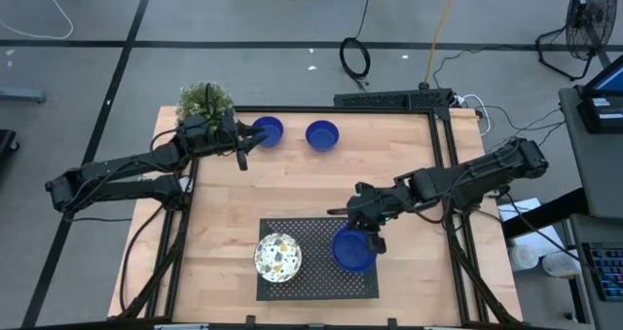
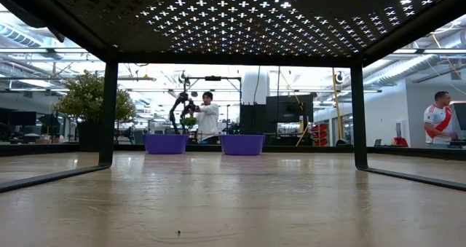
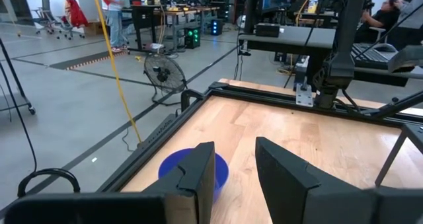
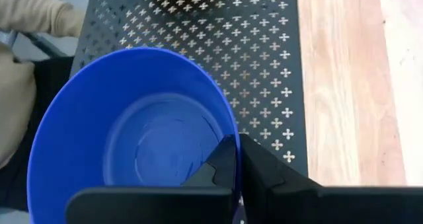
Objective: Pick & Place Mini bowls
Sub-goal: Put the right blue bowl on the shelf
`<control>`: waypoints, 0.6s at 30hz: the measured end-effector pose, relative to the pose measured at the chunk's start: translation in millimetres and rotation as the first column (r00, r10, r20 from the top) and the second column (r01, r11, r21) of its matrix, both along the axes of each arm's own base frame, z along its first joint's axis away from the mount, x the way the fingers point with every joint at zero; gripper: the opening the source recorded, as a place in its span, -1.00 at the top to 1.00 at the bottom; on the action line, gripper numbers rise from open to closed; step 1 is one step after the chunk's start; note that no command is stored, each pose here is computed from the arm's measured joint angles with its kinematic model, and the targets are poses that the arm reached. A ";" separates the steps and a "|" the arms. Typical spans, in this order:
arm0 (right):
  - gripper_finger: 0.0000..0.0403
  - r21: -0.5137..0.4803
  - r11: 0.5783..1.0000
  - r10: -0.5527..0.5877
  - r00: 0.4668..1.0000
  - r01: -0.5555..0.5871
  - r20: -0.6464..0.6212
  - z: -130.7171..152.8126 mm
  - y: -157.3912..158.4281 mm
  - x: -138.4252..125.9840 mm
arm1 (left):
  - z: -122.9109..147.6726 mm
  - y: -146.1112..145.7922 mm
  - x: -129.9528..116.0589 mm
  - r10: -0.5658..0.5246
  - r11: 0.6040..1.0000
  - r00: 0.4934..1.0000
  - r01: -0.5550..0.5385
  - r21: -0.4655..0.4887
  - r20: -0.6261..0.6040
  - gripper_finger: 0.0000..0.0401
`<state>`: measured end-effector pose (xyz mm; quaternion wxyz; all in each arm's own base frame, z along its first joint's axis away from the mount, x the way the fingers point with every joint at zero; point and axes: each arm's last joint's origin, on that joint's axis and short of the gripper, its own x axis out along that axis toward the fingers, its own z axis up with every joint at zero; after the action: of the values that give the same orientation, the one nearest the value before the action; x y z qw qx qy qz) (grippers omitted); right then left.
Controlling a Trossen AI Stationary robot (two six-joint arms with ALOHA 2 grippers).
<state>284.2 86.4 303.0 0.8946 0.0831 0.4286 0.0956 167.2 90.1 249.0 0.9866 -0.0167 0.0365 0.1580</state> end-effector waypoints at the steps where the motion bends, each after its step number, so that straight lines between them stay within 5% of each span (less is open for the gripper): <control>1: 1.00 -0.007 1.000 0.008 1.000 -0.008 0.004 3.0 0.2 0.0 | 0.0 0.0 0.0 0.000 1.000 1.000 0.000 0.000 0.000 0.44; 9: 1.00 -0.040 0.998 0.054 0.996 -0.051 0.074 41.0 -0.2 -0.3 | 0.0 0.0 0.0 0.000 1.000 1.000 0.000 0.000 0.000 0.44; 18: 1.00 -0.166 0.983 0.076 0.996 -0.081 -0.037 64.2 1.5 18.9 | 0.0 0.0 0.0 0.000 1.000 1.000 0.000 0.000 0.000 0.44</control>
<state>303.1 87.9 367.2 0.8873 -0.0076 0.4515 0.0932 167.2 90.1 249.0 0.9866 -0.0167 0.0365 0.1580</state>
